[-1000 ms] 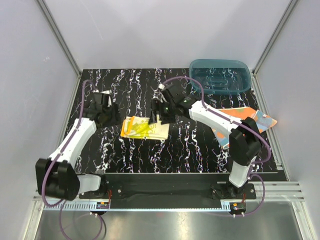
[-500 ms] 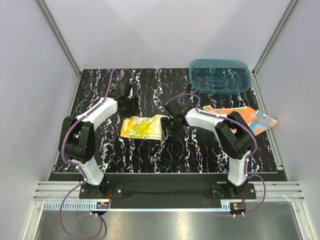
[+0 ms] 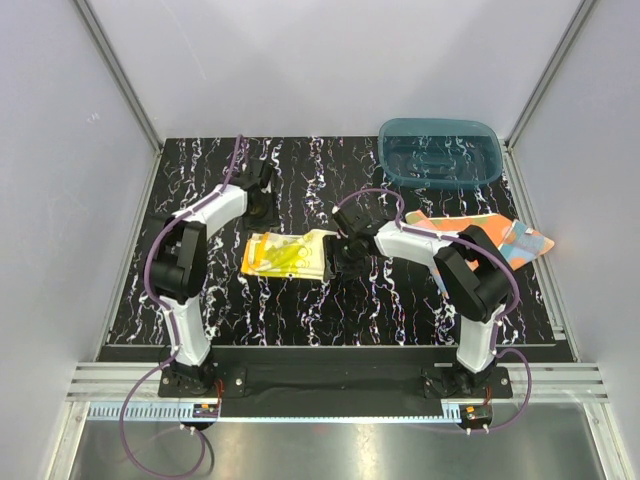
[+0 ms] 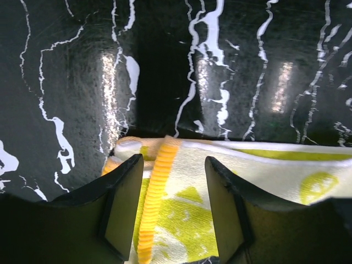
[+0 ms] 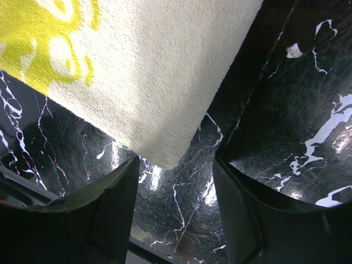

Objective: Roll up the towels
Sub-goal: Fold the towel

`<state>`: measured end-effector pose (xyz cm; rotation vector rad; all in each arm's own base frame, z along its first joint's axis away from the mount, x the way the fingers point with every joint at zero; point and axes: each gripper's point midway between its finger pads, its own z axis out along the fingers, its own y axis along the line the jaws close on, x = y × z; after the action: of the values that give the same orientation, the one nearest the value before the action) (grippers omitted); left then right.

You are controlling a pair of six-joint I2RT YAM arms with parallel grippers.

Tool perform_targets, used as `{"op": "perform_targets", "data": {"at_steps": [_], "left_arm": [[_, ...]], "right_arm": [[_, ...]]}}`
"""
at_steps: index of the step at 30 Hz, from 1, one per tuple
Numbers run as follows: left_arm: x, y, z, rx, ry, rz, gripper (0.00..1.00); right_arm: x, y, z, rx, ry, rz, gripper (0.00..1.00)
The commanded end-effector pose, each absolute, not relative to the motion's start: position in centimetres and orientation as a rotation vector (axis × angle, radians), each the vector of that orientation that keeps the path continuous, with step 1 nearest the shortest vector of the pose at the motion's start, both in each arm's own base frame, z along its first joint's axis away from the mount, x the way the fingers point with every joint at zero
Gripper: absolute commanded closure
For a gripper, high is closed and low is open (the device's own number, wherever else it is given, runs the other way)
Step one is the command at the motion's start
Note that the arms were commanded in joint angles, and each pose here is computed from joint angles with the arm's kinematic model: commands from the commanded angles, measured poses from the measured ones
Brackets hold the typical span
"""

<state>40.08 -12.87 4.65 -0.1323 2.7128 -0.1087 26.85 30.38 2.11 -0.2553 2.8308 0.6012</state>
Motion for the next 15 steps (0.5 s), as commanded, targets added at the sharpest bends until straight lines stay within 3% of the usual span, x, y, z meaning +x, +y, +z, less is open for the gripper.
{"op": "perform_targets", "data": {"at_steps": [1,15], "left_arm": [[41.2,-12.0,4.6,-0.142,2.686,-0.032,0.47],[40.2,-13.1,1.6,-0.155,2.731,-0.123,0.72]], "right_arm": [[25.0,28.2,-1.3,-0.293,2.916,0.483,0.36],[24.2,27.4,-2.7,-0.307,2.958,0.441,0.37]]}}
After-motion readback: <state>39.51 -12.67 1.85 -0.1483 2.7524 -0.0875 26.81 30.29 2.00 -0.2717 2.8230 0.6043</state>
